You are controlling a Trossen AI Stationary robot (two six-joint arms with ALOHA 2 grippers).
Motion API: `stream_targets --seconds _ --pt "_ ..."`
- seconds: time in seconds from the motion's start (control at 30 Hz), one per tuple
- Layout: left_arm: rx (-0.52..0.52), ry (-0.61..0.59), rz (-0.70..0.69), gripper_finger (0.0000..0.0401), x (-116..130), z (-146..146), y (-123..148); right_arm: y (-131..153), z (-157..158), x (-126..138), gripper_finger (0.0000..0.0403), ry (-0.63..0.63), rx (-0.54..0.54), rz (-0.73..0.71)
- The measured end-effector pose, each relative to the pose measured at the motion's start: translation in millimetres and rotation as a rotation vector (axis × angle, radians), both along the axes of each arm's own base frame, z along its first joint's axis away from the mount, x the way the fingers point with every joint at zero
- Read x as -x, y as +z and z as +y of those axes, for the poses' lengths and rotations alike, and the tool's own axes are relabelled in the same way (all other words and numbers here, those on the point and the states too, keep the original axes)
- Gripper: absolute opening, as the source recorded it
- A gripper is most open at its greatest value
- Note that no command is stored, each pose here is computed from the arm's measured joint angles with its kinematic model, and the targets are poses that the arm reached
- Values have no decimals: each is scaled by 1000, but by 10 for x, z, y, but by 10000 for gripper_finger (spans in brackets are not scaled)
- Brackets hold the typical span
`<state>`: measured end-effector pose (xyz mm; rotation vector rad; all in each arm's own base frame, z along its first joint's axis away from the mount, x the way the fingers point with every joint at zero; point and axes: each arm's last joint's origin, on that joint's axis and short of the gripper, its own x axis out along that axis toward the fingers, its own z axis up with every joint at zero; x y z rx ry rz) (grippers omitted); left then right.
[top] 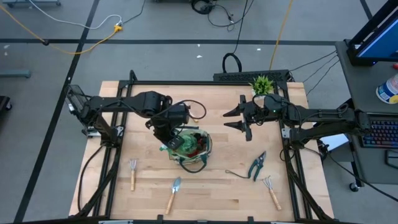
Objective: Pick & Place Garden tools in Gardening bag
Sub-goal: Put the spray bottle into the gardening bag
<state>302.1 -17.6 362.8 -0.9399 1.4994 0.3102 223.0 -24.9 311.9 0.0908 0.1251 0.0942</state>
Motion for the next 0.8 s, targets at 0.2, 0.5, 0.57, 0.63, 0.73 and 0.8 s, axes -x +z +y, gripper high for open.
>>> stream_targets --seconds 0.2,0.5,0.57,0.63,0.73,0.8 --pt "-20 17 -6 53 59 -82 55 1 0 0 171 0 0 -1" --pt "7 54 18 53 68 -143 58 1 0 0 171 0 3 -2" --pt "15 67 22 53 67 -144 59 1 0 0 171 0 3 -2" --pt "19 86 30 53 65 -145 59 1 0 0 171 0 3 -2" --pt "18 89 40 53 67 -145 37 1 0 0 171 0 3 -2" --pt "20 104 77 53 69 -136 -42 1 0 0 171 0 3 -2"
